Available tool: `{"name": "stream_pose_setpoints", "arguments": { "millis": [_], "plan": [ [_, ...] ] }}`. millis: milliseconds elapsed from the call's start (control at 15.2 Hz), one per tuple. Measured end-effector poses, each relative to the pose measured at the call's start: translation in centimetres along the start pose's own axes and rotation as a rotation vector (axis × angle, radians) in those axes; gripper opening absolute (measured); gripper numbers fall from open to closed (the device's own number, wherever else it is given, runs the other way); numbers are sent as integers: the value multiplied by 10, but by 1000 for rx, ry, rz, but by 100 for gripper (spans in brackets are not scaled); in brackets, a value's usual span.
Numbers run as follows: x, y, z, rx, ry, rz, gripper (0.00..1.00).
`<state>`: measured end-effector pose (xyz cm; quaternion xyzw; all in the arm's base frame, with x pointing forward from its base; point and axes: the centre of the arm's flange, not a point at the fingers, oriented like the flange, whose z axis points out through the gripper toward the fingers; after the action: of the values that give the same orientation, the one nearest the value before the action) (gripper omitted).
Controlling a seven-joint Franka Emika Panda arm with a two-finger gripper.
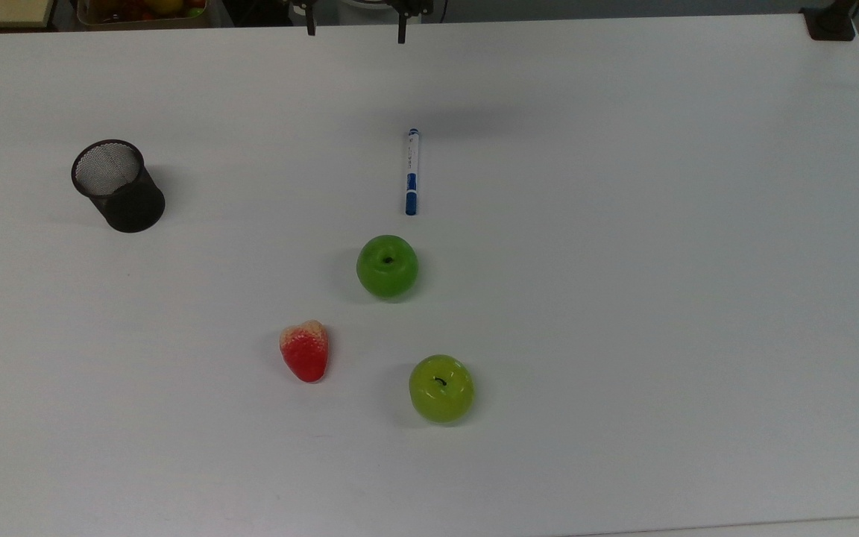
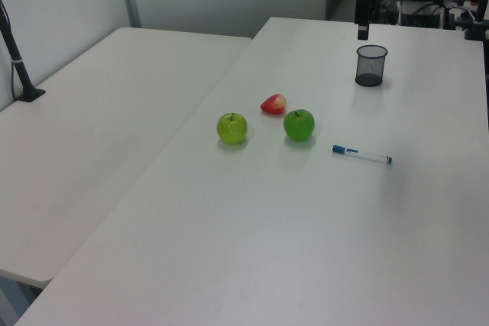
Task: Place marker
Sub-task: 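Move the open gripper toward the blue-capped white marker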
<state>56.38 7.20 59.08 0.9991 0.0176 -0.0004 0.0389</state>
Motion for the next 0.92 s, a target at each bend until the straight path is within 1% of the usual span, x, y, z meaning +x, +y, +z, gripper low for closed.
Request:
{"name": "stream_pose_setpoints", "arguments": {
  "millis": [725,923],
  "plan": [
    [2,7,3,-1,-4,10,100],
    [6,4,16,9,-4,8,100]
  ]
}}
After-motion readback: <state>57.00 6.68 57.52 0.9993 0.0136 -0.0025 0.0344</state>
